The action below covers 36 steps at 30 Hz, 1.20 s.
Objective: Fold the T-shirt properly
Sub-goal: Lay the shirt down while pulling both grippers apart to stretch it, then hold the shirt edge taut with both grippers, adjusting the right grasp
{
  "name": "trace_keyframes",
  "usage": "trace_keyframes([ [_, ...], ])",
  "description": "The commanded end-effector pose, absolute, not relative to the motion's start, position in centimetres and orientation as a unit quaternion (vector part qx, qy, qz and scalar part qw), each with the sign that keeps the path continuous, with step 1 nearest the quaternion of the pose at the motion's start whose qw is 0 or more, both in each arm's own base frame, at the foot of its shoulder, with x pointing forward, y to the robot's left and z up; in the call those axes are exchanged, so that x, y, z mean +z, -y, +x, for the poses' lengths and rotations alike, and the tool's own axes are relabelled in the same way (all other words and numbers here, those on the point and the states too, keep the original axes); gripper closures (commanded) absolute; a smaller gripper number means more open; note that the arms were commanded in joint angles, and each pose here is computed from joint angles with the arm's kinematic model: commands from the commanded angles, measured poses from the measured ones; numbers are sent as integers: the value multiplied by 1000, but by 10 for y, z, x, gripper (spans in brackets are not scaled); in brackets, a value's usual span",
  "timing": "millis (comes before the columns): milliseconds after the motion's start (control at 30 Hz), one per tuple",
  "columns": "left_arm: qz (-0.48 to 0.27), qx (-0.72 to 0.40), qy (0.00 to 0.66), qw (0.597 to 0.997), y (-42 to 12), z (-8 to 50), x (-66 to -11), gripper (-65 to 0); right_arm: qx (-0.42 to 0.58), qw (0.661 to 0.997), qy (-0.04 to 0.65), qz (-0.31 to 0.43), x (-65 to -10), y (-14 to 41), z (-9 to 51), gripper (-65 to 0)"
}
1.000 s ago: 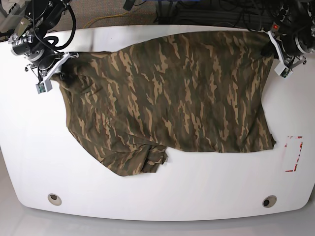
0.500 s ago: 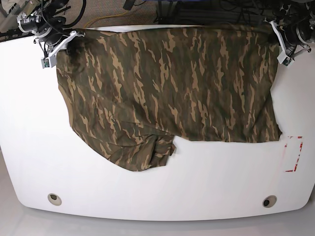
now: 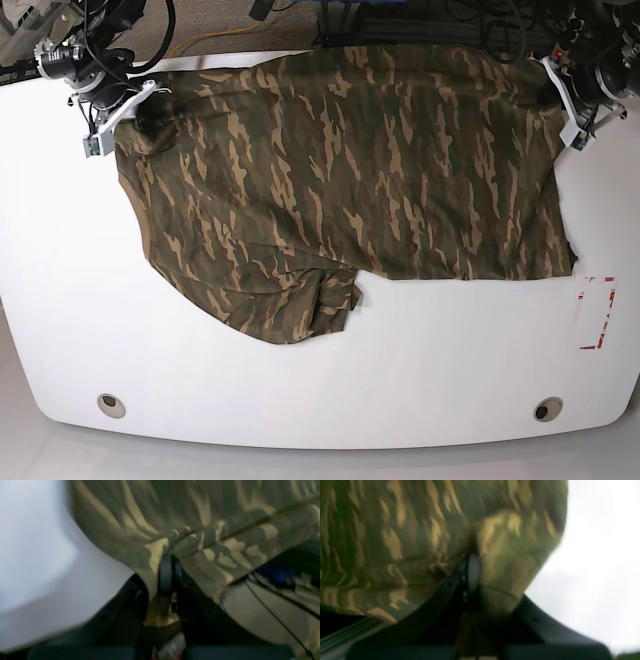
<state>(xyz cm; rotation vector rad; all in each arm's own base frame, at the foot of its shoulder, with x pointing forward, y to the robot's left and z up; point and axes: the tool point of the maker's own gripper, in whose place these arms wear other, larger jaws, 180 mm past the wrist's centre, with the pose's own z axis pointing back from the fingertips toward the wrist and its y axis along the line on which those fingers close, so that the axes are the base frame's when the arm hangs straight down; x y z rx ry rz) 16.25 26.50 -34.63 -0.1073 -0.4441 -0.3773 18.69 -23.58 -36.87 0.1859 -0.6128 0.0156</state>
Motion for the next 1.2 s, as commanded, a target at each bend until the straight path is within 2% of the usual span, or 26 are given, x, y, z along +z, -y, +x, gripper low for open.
trace_keyframes([
  [0,-42,-194,243,949,-267,176,-334,0,29,937,335,97,-354,228,208,0],
  [233,-31,-196,252,947,-272,188,-327,0,52,926,357,108,-343,214,232,0],
  [567,-7,-165,238,957,-296,169,-326,0,44,935,333,112,-355,214,212,0],
  [600,-2,-161,240,957,-300,168,-324,0,43,937,328,114,-358,213,207,-16],
  [700,24,-160,243,956,-318,171,-312,0,15,933,332,138,-361,206,197,-54],
  [833,40,-161,246,955,-328,173,-304,0,-40,922,327,201,-371,203,183,-63],
  [900,48,-165,246,954,-333,175,-300,0,-69,913,321,242,-380,200,177,-105],
  [967,50,-166,246,954,-334,175,-299,0,-98,902,322,270,-386,199,172,-173],
  [1067,51,-167,254,951,-334,181,-296,0,-115,900,314,279,-393,201,167,-303],
  [1167,53,-167,255,951,-334,182,-295,0,-125,902,311,271,-394,208,157,-354],
])
